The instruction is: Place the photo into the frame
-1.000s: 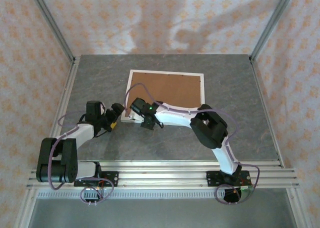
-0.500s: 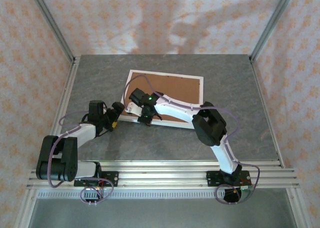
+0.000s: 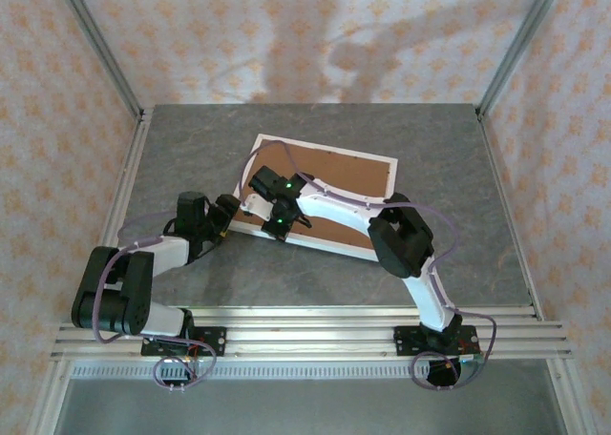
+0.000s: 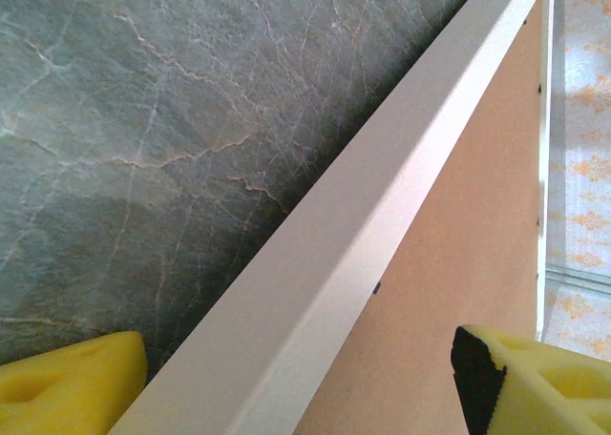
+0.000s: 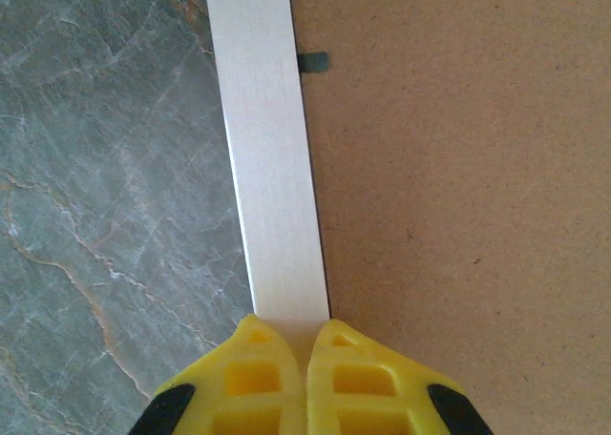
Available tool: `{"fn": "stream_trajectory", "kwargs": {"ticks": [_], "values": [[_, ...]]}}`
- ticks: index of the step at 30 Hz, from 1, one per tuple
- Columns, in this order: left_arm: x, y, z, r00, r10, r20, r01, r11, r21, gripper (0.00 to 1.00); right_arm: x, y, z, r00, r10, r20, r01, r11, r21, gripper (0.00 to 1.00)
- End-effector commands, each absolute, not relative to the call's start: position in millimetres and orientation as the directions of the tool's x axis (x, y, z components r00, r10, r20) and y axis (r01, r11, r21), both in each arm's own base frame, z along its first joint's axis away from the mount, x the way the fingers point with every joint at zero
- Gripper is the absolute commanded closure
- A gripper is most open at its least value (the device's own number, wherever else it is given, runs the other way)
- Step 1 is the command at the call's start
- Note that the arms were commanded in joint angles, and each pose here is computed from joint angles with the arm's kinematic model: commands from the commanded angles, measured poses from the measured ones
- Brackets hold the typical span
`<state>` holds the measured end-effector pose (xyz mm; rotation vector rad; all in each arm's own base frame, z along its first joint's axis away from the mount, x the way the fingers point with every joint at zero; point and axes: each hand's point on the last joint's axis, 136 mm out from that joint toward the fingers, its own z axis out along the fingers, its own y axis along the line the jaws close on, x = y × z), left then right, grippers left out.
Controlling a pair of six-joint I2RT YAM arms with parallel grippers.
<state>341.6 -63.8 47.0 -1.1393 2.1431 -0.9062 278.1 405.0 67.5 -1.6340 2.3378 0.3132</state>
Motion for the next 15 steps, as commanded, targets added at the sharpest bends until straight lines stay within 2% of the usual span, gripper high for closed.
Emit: {"fn": "stream_trajectory", "kwargs": {"ticks": [1, 5, 7, 9, 10, 14, 15], "values": [[359.8, -91.3, 70.7, -0.528, -0.835, -0.155, -0.347, 0.379, -0.858, 0.21, 269.3, 426.8, 106.6, -0.321, -0.832, -0.452, -0.943, 0.326, 0.070, 1.00], [359.1, -91.0, 75.9, -0.515, -0.842, -0.160, -0.318, 0.361, -0.877, 0.36, 277.0, 426.0, 106.9, -0.331, -0.830, -0.448, -0.937, 0.346, 0.051, 1.00], [359.1, -90.7, 80.3, -0.509, -0.845, -0.164, -0.302, 0.354, -0.885, 0.50, 281.1, 425.5, 106.9, -0.338, -0.827, -0.450, -0.932, 0.360, 0.039, 1.00], [359.6, -92.0, 85.5, -0.507, -0.846, -0.164, -0.287, 0.345, -0.894, 0.55, 283.5, 424.6, 106.3, -0.345, -0.825, -0.448, -0.928, 0.372, 0.031, 1.00], [359.6, -92.7, 88.6, -0.507, -0.846, -0.165, -0.279, 0.343, -0.897, 0.60, 285.1, 423.9, 105.9, -0.354, -0.822, -0.446, -0.923, 0.383, 0.027, 1.00], [359.7, -92.8, 98.6, -0.499, -0.848, -0.176, -0.263, 0.342, -0.902, 0.69, 294.1, 419.2, 109.8, -0.384, -0.803, -0.456, -0.899, 0.437, -0.013, 1.00], [360.0, -92.3, 101.6, -0.495, -0.850, -0.180, -0.259, 0.342, -0.903, 0.70, 296.1, 416.8, 112.5, -0.391, -0.795, -0.463, -0.891, 0.452, -0.024, 0.94]]}}
